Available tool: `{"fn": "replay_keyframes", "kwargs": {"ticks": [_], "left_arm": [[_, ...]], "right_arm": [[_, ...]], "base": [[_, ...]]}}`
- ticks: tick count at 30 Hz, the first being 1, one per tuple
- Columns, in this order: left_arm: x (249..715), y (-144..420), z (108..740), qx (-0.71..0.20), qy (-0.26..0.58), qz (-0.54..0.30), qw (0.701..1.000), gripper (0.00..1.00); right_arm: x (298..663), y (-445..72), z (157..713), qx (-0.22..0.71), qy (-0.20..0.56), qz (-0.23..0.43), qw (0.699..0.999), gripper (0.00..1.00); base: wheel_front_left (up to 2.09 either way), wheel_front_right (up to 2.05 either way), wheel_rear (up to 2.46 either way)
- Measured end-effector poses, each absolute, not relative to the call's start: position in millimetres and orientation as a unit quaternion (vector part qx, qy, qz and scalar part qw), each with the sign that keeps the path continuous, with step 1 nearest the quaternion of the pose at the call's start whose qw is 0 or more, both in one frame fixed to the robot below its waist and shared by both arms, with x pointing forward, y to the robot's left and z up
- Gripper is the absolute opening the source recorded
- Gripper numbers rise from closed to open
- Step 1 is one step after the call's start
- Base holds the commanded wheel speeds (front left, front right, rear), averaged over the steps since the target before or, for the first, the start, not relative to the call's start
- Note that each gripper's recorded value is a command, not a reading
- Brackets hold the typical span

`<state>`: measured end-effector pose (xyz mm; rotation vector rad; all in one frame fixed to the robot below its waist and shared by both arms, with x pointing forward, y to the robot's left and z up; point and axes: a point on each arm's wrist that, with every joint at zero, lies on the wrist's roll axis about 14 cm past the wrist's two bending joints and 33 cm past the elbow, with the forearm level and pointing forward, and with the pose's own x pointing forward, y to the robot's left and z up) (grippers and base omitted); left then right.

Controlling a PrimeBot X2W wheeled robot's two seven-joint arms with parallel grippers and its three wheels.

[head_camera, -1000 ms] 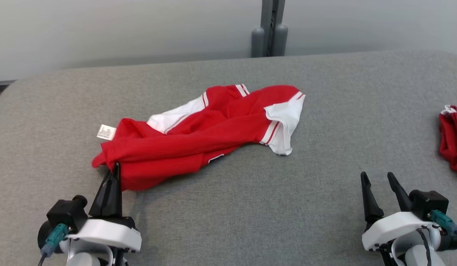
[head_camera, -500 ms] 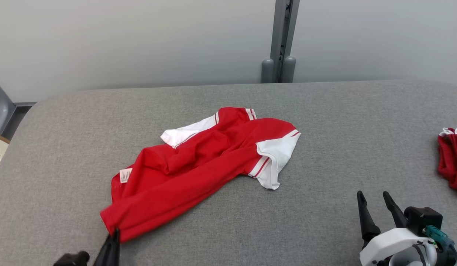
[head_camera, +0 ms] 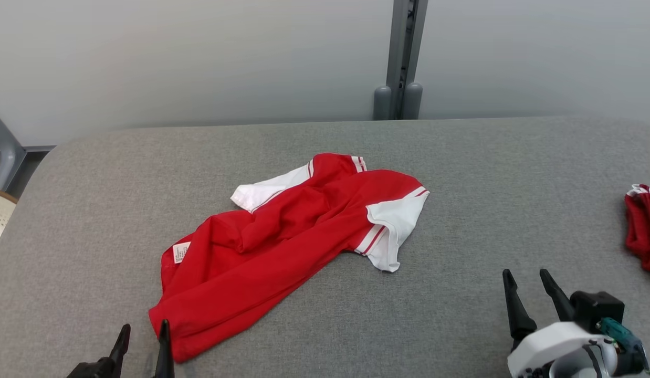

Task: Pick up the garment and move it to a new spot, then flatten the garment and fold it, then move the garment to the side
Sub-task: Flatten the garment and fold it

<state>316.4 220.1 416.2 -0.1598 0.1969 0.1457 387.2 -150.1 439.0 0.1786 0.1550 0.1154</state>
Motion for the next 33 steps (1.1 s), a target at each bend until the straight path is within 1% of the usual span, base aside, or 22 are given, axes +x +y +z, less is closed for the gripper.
{"fn": "replay_keyframes", "kwargs": {"ticks": [4, 9, 16, 20, 24, 31, 32, 33], "left_arm": [[320, 223, 424, -0.074, 0.087, 0.084, 0.99, 1.0], [329, 221, 429, -0.075, 0.079, 0.084, 0.99, 1.0], [333, 221, 427, -0.088, 0.083, 0.093, 0.988, 1.0], [333, 223, 422, -0.087, 0.092, 0.1, 0.987, 1.0], [330, 225, 417, -0.088, 0.1, 0.106, 0.985, 1.0], [332, 224, 416, -0.095, 0.103, 0.109, 0.984, 1.0], [333, 223, 416, -0.096, 0.103, 0.108, 0.984, 1.0], [333, 223, 416, -0.097, 0.102, 0.107, 0.984, 1.0]], "right_arm": [[404, -132, 448, 0.08, 0.065, 0.086, 0.991, 1.0], [435, -104, 460, 0.064, 0.05, 0.127, 0.989, 1.0], [468, -52, 458, 0.045, 0.054, 0.196, 0.978, 1.0], [476, -23, 449, 0.041, 0.065, 0.235, 0.969, 1.0], [478, -9, 439, 0.036, 0.081, 0.253, 0.963, 1.0], [476, -13, 408, 0.002, 0.131, 0.254, 0.958, 1.0], [477, -15, 407, -0.002, 0.133, 0.253, 0.958, 0.85], [479, -17, 407, -0.002, 0.133, 0.249, 0.959, 0.61]], "base": [[0.0, 0.0, 0.0], [0.0, 0.0, 0.0], [0.0, 0.0, 0.0], [0.0, 0.0, 0.0], [0.0, 0.0, 0.0], [0.0, 0.0, 0.0], [0.0, 0.0, 0.0], [0.0, 0.0, 0.0]]}}
